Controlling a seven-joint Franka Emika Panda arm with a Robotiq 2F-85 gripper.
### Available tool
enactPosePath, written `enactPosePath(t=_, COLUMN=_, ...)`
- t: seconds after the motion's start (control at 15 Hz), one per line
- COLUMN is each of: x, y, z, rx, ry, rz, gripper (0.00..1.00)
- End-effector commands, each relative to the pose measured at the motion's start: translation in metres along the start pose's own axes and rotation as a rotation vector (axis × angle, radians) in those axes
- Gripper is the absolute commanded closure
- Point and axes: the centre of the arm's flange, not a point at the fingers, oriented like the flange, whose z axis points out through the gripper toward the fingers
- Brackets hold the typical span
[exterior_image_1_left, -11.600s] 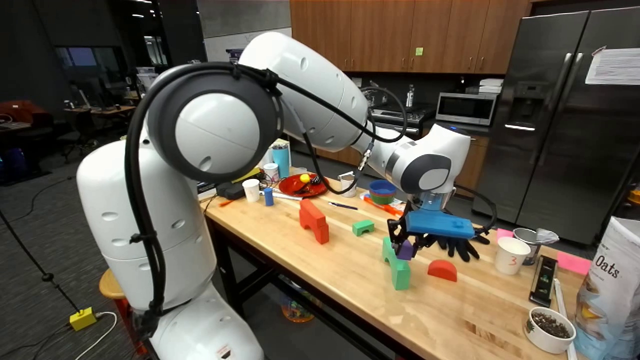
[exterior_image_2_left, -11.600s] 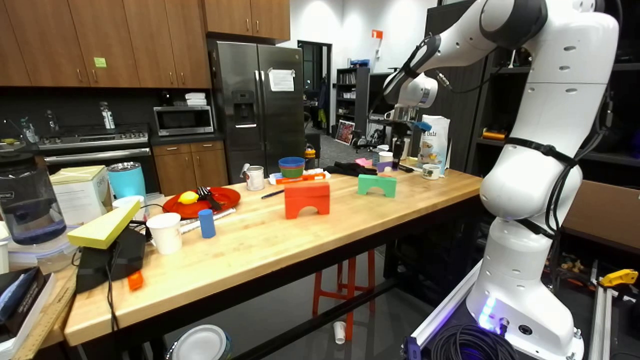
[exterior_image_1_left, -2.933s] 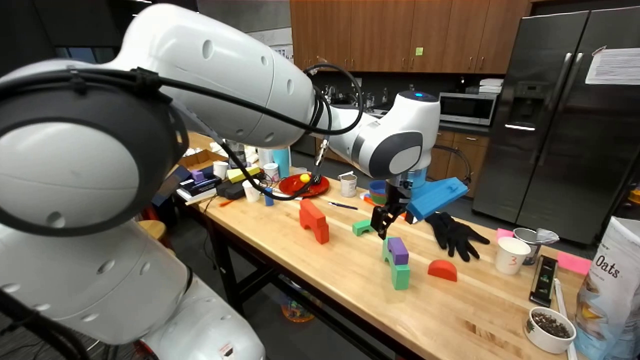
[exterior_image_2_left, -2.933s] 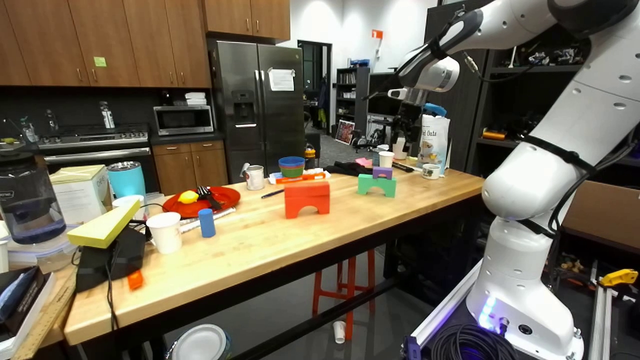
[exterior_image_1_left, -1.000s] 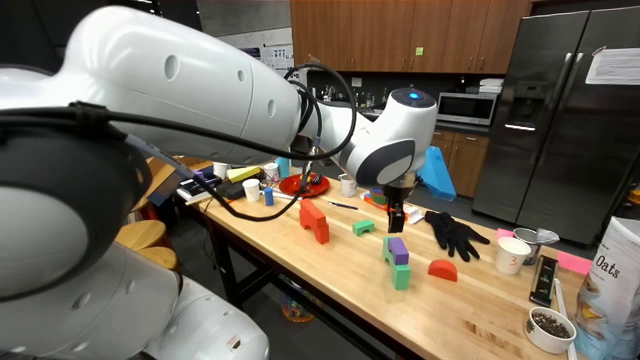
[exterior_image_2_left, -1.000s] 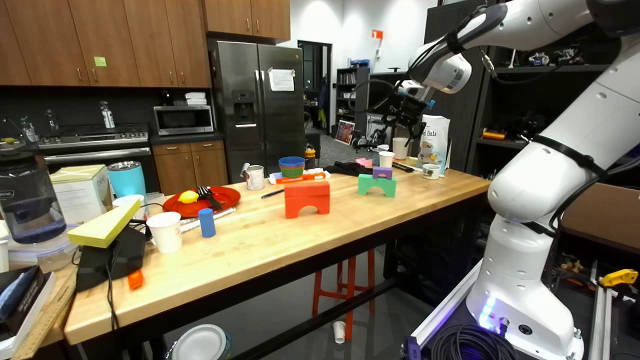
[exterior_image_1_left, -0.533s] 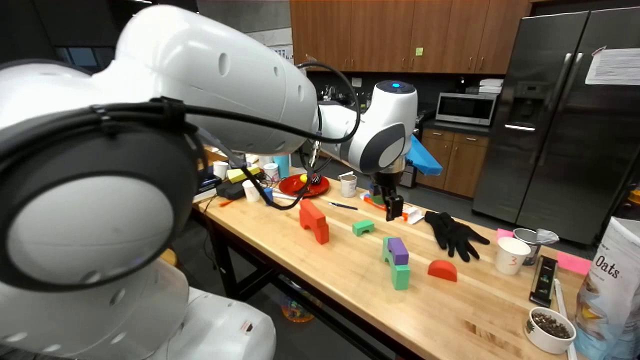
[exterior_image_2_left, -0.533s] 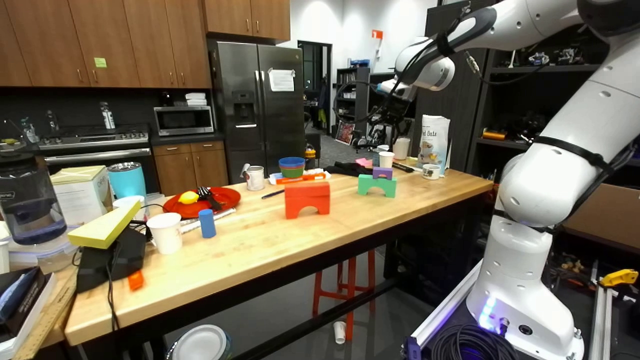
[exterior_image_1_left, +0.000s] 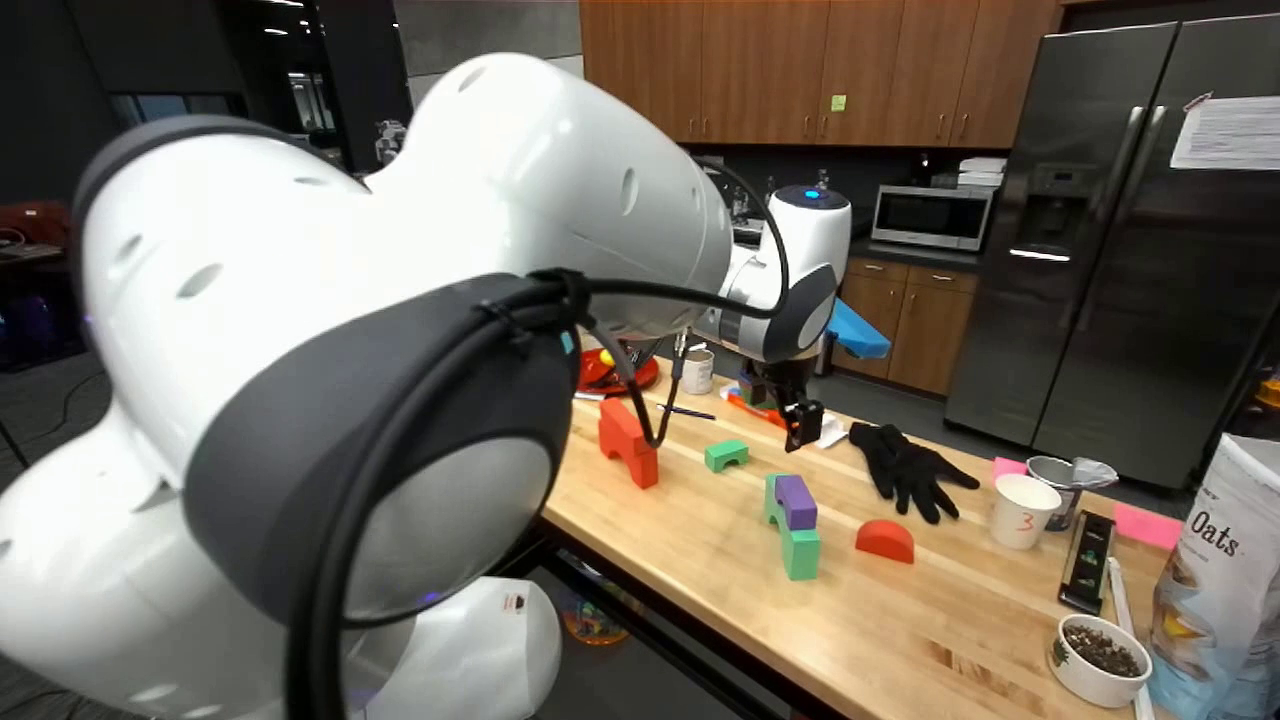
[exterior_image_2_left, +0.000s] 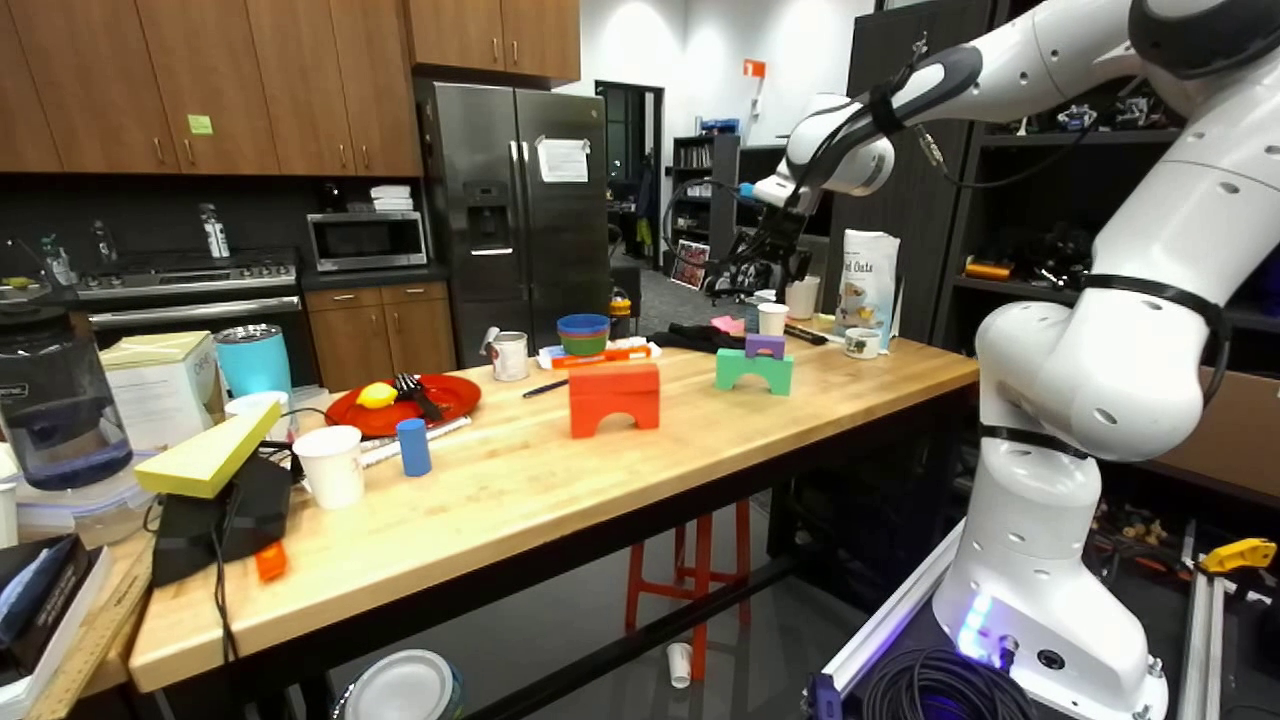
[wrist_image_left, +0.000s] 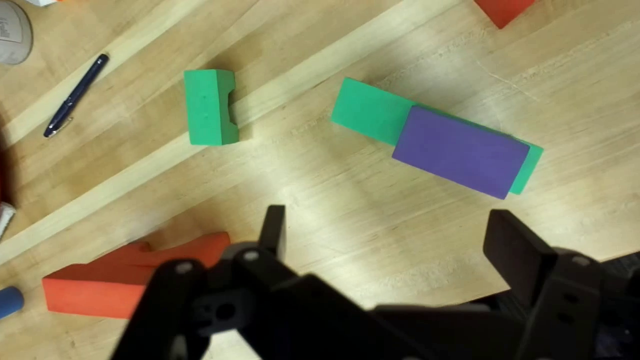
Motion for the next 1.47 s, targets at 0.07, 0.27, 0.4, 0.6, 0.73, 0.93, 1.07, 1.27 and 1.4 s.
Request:
enactPosePath(t=0.07, x=-0.033, y=-0.005, z=0.005, rx=-0.047, ry=0.004, rz=-0.068, gripper=0.00)
enactPosePath(t=0.27, x=-0.045, y=0.006, z=0.006, rx=-0.051, ry=0.013, rz=-0.153, gripper=0.00)
enactPosePath(t=0.4, x=-0.050, y=0.015, z=0.009, rx=-0.056, ry=0.029, rz=-0.216, gripper=0.00)
enactPosePath(t=0.6, x=-0.054, y=0.024, z=0.016, rx=-0.059, ry=0.072, rz=-0.282, gripper=0.00)
enactPosePath(t=0.73, x=-0.056, y=0.028, z=0.021, rx=-0.075, ry=0.098, rz=-0.309, gripper=0.00)
enactPosePath(t=0.93, x=-0.059, y=0.030, z=0.027, rx=-0.100, ry=0.143, rz=-0.331, gripper=0.00)
enactPosePath(t=1.07, x=-0.061, y=0.030, z=0.031, rx=-0.118, ry=0.168, rz=-0.341, gripper=0.00)
enactPosePath(t=1.27, x=-0.065, y=0.030, z=0.035, rx=-0.136, ry=0.199, rz=-0.362, gripper=0.00)
enactPosePath(t=1.4, x=-0.064, y=0.027, z=0.039, rx=-0.135, ry=0.216, rz=-0.388, gripper=0.00)
